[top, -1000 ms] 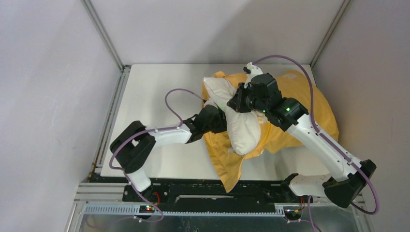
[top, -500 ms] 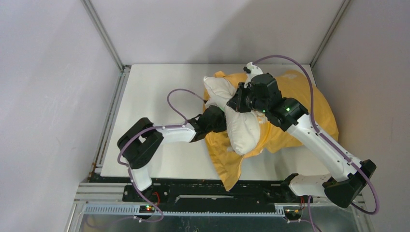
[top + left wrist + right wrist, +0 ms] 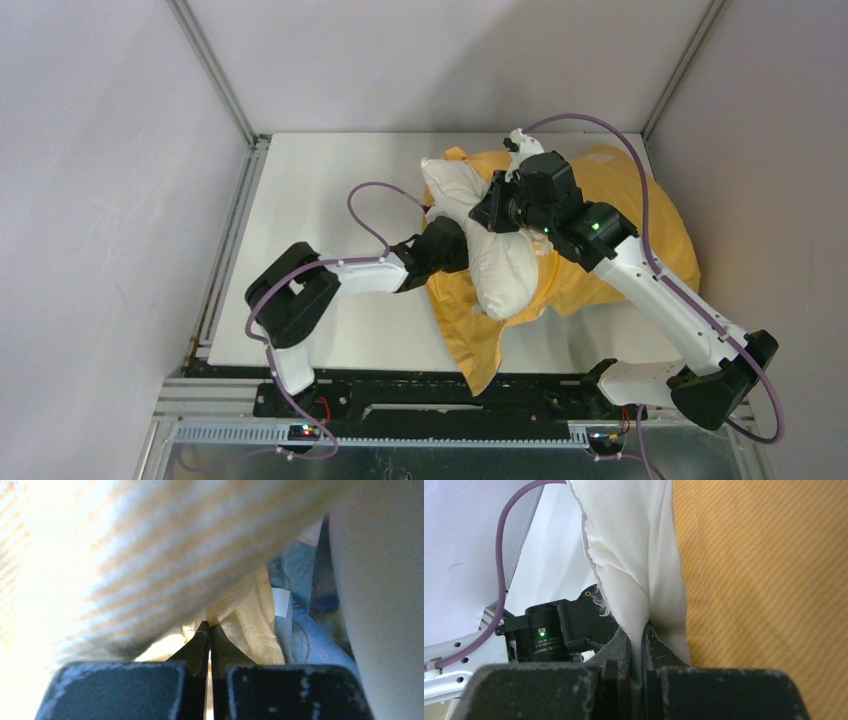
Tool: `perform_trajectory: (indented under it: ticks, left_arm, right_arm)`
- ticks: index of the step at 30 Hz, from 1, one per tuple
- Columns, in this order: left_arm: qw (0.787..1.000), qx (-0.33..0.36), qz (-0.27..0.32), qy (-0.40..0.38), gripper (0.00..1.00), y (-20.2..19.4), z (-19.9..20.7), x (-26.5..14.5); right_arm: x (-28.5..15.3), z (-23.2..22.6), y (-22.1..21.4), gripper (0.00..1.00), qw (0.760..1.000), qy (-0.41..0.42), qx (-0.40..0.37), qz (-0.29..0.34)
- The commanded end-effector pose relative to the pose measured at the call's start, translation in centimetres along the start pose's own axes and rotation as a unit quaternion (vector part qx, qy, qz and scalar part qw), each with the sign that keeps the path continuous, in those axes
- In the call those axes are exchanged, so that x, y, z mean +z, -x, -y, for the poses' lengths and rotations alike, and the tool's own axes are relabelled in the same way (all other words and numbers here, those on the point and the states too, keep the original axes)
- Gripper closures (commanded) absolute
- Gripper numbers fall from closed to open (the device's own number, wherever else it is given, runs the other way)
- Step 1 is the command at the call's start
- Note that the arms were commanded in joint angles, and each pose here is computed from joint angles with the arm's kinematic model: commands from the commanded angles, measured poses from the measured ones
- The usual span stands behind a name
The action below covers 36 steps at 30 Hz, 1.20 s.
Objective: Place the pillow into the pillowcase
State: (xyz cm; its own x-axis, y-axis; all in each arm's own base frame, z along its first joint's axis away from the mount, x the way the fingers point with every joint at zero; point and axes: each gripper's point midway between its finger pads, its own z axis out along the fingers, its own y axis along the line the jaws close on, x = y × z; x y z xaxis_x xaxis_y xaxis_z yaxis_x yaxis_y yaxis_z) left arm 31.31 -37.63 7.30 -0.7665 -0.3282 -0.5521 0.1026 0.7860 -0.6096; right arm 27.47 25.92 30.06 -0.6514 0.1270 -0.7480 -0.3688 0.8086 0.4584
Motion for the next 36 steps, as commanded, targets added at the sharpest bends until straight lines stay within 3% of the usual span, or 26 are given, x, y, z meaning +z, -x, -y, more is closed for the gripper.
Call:
perform_trajectory:
  ticks: [1, 4, 9, 14, 20, 26, 36]
  left_arm:
    - [0.997, -0.011, 0.053, -0.053, 1.0, 3.1, 3.3, -3.1]
    - [0.996, -0.017, 0.061, -0.061, 1.0, 3.0, 2.3, -6.0]
    - [0.998, -0.017, 0.068, -0.01, 1.0, 2.0, -3.4, -10.1]
    - [0.998, -0.036, 0.054, 0.012, 1.0, 0.4, -9.2, -11.9]
    - [0.999, -0.019, 0.047, 0.01, 1.0, -1.3, -12.1, -12.5]
    - [0.999, 0.005, 0.041, -0.021, 0.99, 0.0, -10.2, -12.2]
    - [0.994, 0.082, 0.067, -0.022, 0.71, 4.7, -6.2, -12.1]
  right_arm:
    - [-1.6, -2.3, 4.0, 1.0, 0.996, 0.043, 0.007, 0.076]
    - [0.0, -0.9, 3.4, 1.0, 0.998, 0.027, 0.01, 0.059]
    - [2.2, 1.3, 1.6, 1.0, 0.999, 0.021, 0.027, 0.032]
    - [4.3, 3.0, -1.2, 1.0, 0.999, 0.017, 0.044, 0.006]
    - [6.1, 3.0, -4.5, 1.0, 0.997, 0.045, 0.056, -0.026]
    - [6.5, 0.7, -6.2, 1.0, 0.995, 0.079, 0.047, -0.039]
    - [5.5, -0.8, -4.8, 1.0, 0.992, 0.109, 0.058, -0.017]
